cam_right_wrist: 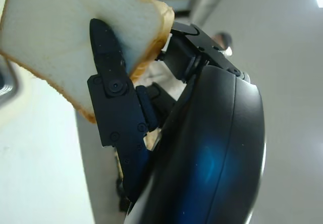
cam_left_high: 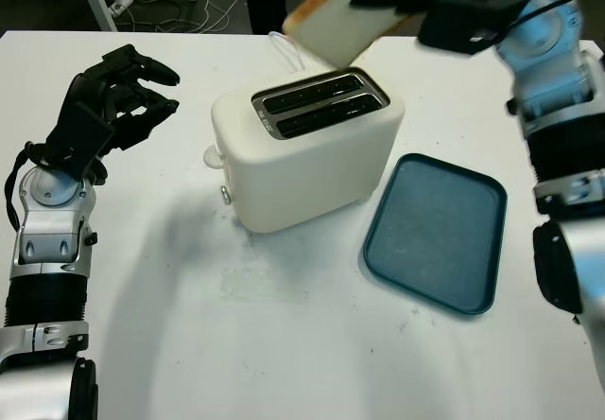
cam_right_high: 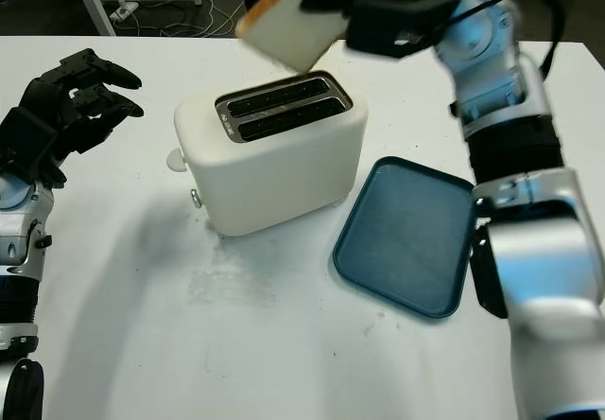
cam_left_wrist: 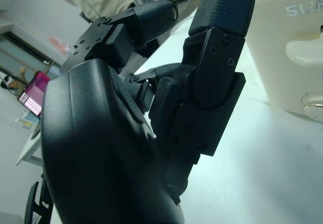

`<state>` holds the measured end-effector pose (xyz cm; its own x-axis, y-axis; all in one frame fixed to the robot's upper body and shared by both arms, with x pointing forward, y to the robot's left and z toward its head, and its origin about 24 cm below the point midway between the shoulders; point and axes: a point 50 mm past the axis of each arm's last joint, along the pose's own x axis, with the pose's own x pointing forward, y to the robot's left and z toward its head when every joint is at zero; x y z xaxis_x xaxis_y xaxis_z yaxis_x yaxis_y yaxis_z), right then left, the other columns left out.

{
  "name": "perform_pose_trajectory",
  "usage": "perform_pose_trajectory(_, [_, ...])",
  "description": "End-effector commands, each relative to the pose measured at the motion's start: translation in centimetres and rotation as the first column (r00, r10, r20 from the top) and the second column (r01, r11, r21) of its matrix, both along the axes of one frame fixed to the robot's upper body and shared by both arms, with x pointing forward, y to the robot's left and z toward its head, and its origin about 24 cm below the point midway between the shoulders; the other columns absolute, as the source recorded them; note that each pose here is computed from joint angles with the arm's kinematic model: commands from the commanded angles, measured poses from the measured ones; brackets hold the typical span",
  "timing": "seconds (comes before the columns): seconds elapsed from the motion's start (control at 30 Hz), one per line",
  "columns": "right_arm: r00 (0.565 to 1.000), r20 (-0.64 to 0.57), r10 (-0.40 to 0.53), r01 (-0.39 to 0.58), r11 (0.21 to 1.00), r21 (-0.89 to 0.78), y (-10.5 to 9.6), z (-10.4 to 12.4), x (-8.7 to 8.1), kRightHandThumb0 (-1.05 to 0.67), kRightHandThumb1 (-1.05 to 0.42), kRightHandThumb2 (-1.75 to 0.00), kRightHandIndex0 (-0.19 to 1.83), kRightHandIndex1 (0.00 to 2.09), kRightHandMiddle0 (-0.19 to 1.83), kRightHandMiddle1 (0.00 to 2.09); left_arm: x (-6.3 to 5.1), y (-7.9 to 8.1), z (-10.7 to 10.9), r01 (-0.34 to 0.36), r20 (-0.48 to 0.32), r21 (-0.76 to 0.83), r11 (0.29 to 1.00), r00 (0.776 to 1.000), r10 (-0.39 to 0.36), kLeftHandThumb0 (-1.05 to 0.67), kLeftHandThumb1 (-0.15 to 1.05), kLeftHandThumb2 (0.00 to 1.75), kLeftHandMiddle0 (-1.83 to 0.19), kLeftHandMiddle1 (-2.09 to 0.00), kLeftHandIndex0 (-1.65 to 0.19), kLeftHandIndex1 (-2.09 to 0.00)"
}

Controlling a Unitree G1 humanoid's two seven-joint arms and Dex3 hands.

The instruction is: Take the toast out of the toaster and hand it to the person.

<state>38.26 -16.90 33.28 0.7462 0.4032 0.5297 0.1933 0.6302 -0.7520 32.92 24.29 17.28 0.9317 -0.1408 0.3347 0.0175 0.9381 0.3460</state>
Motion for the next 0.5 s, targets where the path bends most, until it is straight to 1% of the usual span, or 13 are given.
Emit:
perform_pose_trajectory(0.0, [0.998, 0.018, -0.052, 0.050, 0.994, 0.093, -1.7, 0.8, 0.2, -0.52, -0.92, -0.27, 1.08, 1.75, 0.82, 1.74, -0.2, 0.1, -0.2, -0.004, -0.002, -0.006, 1.000, 1.000, 0.004, -1.05, 0.92, 0.12, -0.51, -1.28, -0.49, -1.19])
perform_pose_trajectory(0.1, [0.992, -0.056, -0.111, 0.120, 0.975, 0.189, -3.6, -0.2, 1.2, -0.49, -0.92, -0.27, 1.08, 1.75, 0.81, 1.75, -0.2, 0.1, -0.3, -0.005, 0.000, -0.006, 1.000, 1.000, 0.005, -1.05, 0.92, 0.11, -0.51, -1.28, -0.50, -1.18])
perform_pose_trajectory(0.2, [0.970, -0.173, -0.171, 0.214, 0.939, 0.270, -5.0, -2.5, 2.3, -0.46, -0.92, -0.27, 1.04, 1.75, 0.78, 1.75, -0.2, 0.1, -0.3, -0.004, -0.005, -0.008, 1.000, 1.000, 0.004, -1.05, 0.92, 0.11, -0.51, -1.28, -0.50, -1.18])
perform_pose_trajectory(0.27, [0.937, -0.292, -0.192, 0.287, 0.901, 0.327, -5.8, -4.6, 3.0, -0.42, -0.92, -0.31, 1.02, 1.75, 0.74, 1.75, -0.2, 0.1, -0.3, -0.003, -0.005, -0.012, 1.000, 1.000, 0.003, -1.05, 0.92, 0.11, -0.51, -1.27, -0.50, -1.18])
perform_pose_trajectory(0.37, [0.889, -0.397, -0.229, 0.376, 0.859, 0.347, -6.7, -7.5, 3.4, -0.31, -0.92, -0.31, 0.97, 1.75, 0.66, 1.75, -0.2, 0.1, -0.4, -0.007, -0.006, -0.005, 1.000, 1.000, 0.007, -1.05, 0.92, 0.11, -0.52, -1.27, -0.50, -1.17])
perform_pose_trajectory(0.4, [0.870, -0.426, -0.247, 0.409, 0.845, 0.346, -6.9, -8.5, 3.4, -0.25, -0.92, -0.31, 0.92, 1.75, 0.59, 1.75, -0.2, 0.2, -0.4, -0.006, -0.006, -0.006, 1.000, 1.000, 0.006, -1.05, 0.92, 0.11, -0.52, -1.27, -0.50, -1.17])
perform_pose_trajectory(0.47, [0.820, -0.484, -0.304, 0.494, 0.803, 0.332, -7.2, -10.6, 3.5, -0.18, -0.92, -0.33, 0.78, 1.75, 0.40, 1.74, -0.2, 0.2, -0.4, -0.005, -0.004, -0.007, 1.000, 1.000, 0.005, -1.05, 0.92, 0.11, -0.52, -1.27, -0.50, -1.17])
